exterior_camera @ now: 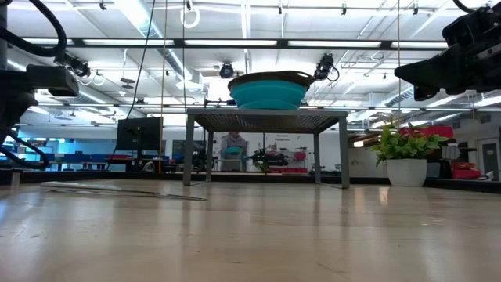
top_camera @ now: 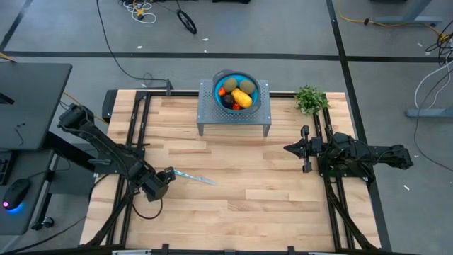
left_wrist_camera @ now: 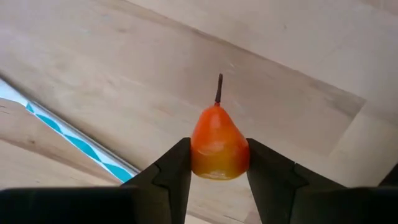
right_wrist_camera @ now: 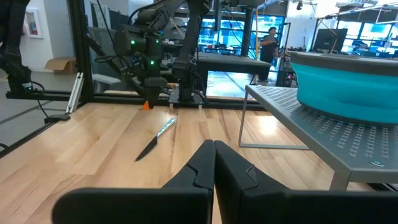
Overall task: Pick & Place Fruit
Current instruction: Put the peach into the blue bin
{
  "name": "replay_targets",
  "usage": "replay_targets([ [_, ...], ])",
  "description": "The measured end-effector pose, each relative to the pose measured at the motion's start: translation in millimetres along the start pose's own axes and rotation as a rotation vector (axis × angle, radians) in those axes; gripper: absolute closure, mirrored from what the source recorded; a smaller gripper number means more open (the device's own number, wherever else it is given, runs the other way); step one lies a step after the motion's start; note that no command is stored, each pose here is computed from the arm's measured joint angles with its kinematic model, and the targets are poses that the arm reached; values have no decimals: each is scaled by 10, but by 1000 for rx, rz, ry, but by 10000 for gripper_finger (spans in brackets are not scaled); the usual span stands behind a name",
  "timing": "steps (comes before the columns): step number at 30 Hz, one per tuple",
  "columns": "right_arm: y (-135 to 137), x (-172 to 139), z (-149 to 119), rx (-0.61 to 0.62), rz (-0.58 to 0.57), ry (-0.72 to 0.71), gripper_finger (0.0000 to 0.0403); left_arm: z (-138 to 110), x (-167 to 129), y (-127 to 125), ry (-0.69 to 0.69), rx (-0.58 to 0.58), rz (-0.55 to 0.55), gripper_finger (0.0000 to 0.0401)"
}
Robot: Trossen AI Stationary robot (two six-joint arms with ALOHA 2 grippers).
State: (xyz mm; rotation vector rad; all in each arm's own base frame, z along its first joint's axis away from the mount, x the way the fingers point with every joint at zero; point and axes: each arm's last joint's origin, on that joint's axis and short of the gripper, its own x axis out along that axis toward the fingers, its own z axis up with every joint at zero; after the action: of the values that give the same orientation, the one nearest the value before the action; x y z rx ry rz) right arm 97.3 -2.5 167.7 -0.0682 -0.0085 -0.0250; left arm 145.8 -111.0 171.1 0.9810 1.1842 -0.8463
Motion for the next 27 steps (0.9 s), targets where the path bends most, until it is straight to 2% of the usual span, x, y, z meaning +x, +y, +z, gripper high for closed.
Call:
replay_targets([
  [6,0,0,0,0,-1,0,396,5,-10,6,-11,-12,14,257],
  [12,0,0,0,0,0,0,396,-17,-145,33,-64,-42,77,257],
  [18,0,0,0,0,0,0,396,-128,-343,80,-128,-124,142,257],
  [27,0,0,0,0,0,0,396,-225,-452,62,-158,-155,171,257],
])
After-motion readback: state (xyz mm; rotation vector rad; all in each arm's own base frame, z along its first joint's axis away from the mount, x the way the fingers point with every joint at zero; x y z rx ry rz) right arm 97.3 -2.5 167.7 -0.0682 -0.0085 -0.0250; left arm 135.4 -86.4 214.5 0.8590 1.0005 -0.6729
